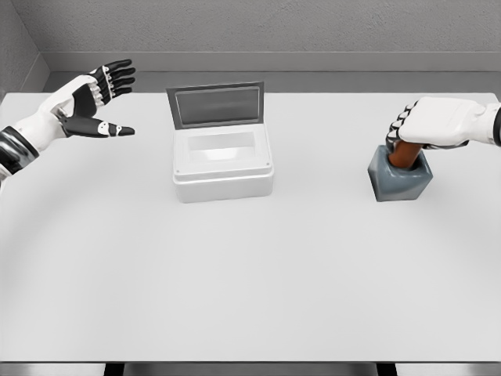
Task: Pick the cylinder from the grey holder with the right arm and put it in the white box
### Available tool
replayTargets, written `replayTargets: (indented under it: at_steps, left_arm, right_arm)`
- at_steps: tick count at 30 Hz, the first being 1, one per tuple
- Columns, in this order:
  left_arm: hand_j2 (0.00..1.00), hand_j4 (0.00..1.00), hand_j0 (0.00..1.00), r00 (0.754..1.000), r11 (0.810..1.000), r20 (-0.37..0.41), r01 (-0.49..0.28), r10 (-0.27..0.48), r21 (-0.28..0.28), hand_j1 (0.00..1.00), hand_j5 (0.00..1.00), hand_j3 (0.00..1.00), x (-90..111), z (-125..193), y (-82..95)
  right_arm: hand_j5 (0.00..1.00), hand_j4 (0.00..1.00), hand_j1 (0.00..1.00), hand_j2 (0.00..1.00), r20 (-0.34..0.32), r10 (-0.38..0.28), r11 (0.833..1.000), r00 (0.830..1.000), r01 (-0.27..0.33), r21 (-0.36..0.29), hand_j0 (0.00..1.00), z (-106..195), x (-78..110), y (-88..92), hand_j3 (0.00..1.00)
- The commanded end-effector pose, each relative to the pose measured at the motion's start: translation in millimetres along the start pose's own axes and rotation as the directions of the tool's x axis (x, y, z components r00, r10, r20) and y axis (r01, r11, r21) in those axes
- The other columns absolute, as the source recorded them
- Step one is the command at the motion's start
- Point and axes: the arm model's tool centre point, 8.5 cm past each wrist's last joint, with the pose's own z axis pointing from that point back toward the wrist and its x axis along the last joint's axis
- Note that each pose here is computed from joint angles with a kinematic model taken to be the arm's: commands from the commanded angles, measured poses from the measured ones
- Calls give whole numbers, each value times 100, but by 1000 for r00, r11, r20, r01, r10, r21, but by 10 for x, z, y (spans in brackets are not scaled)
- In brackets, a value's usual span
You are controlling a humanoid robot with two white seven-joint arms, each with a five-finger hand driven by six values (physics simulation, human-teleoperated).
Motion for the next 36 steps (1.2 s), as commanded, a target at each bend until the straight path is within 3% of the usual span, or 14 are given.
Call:
replayTargets:
  at_steps: [1,22,36]
  left_arm:
    - [100,100,100,1000,1000,1,-5,5,2,100,100,100,-1,4,5]
    - [100,100,100,1000,1000,4,-4,4,4,100,100,100,9,2,12]
    - [100,100,100,1000,1000,1,-3,3,4,100,100,100,-7,8,10]
  right_arm:
    - [53,53,53,53,-2,-3,1000,1000,3,-3,53,13,-6,-5,53]
    - [52,52,52,52,-16,57,997,998,-58,-54,52,112,-25,-302,52]
    - [52,52,52,52,49,93,987,994,-86,-138,52,-216,160,-666,52]
